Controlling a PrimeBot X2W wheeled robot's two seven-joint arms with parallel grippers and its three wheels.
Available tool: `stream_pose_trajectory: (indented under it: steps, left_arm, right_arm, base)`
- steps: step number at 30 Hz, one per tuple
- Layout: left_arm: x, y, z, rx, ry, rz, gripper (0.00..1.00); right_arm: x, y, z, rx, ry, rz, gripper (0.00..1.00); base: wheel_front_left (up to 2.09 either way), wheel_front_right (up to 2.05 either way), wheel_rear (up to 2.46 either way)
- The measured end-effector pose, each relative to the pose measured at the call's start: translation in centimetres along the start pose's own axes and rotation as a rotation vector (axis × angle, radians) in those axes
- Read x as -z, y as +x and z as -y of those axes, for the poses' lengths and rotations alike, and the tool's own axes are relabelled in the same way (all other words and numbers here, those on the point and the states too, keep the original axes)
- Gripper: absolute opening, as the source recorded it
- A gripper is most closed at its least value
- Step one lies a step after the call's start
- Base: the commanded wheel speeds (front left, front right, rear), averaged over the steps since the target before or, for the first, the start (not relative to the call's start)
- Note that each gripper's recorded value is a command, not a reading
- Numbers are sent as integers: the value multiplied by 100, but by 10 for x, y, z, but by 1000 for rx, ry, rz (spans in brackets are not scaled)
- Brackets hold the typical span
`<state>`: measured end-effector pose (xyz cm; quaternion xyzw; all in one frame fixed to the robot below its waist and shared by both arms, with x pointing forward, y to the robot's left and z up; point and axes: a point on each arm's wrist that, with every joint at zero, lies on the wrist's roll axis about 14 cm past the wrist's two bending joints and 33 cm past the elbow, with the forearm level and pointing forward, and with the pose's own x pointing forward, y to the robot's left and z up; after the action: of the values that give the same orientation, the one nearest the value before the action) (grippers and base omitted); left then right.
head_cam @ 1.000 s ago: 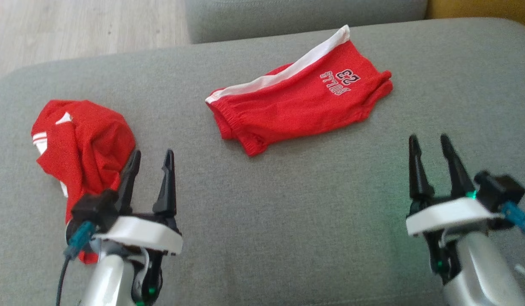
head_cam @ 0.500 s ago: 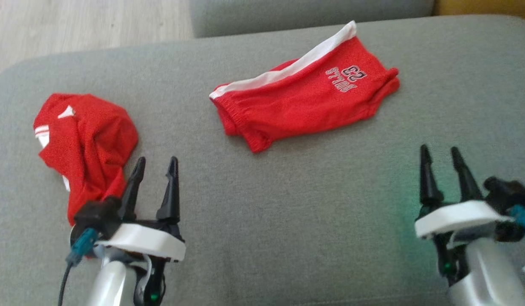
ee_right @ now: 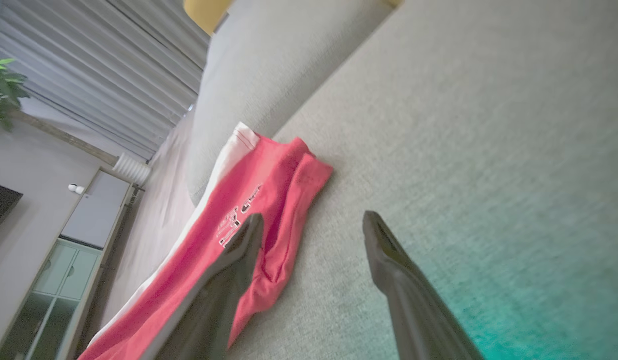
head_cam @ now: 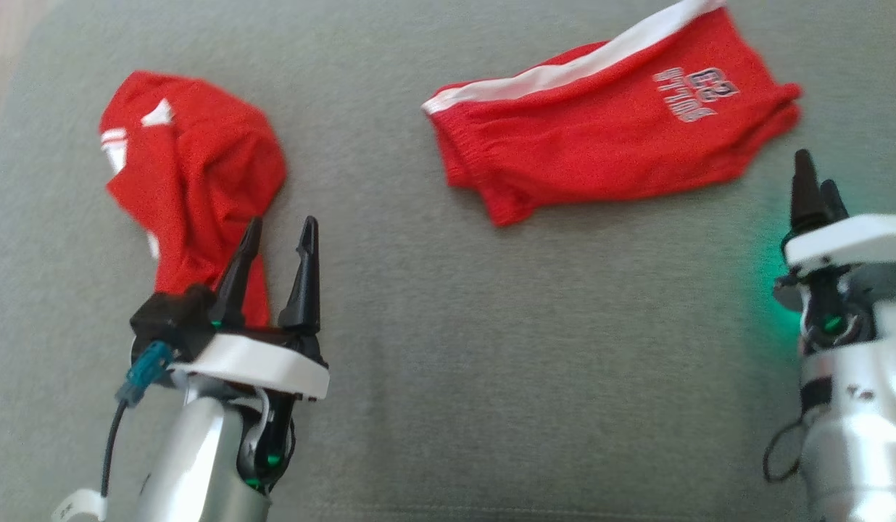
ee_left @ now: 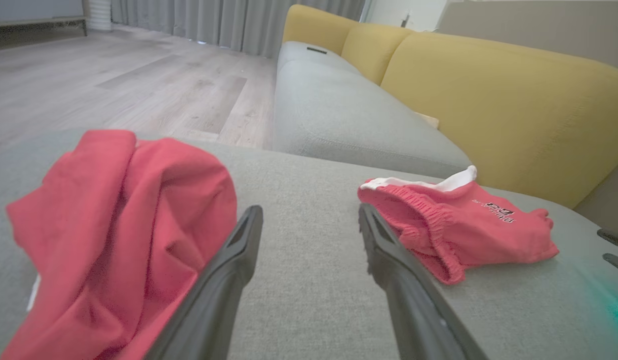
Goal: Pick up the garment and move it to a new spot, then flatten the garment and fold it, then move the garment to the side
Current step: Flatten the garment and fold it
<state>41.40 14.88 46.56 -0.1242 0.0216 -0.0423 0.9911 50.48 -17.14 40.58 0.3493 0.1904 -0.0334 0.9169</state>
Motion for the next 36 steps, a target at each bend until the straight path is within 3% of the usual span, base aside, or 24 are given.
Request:
stream_pose_trajectory:
  steps: [5,12,32,33,34,36]
  left_arm:
    - [3,-7,-22,-67,1,-15,100]
    - [0,-14,-31,-95,18,-14,100]
    - [15,1,-43,-126,13,-51,100]
    - [15,3,-42,-123,13,-53,100]
    - [17,4,-41,-117,13,-57,100]
    - [21,5,-36,-102,14,-70,100]
  right_arm:
    - [19,32,-11,11,127,-100,100]
    - [25,53,-15,26,162,-153,100]
    - [25,116,-33,24,6,-262,100]
    - [23,118,-33,26,-6,-260,31]
    - [21,120,-31,30,-15,-255,0]
    - [16,122,-32,30,-14,-243,0]
  base:
    - [0,0,0]
    - [0,0,0]
    - [0,0,0]
    - [0,0,0]
    - [0,0,0]
    - [0,0,0]
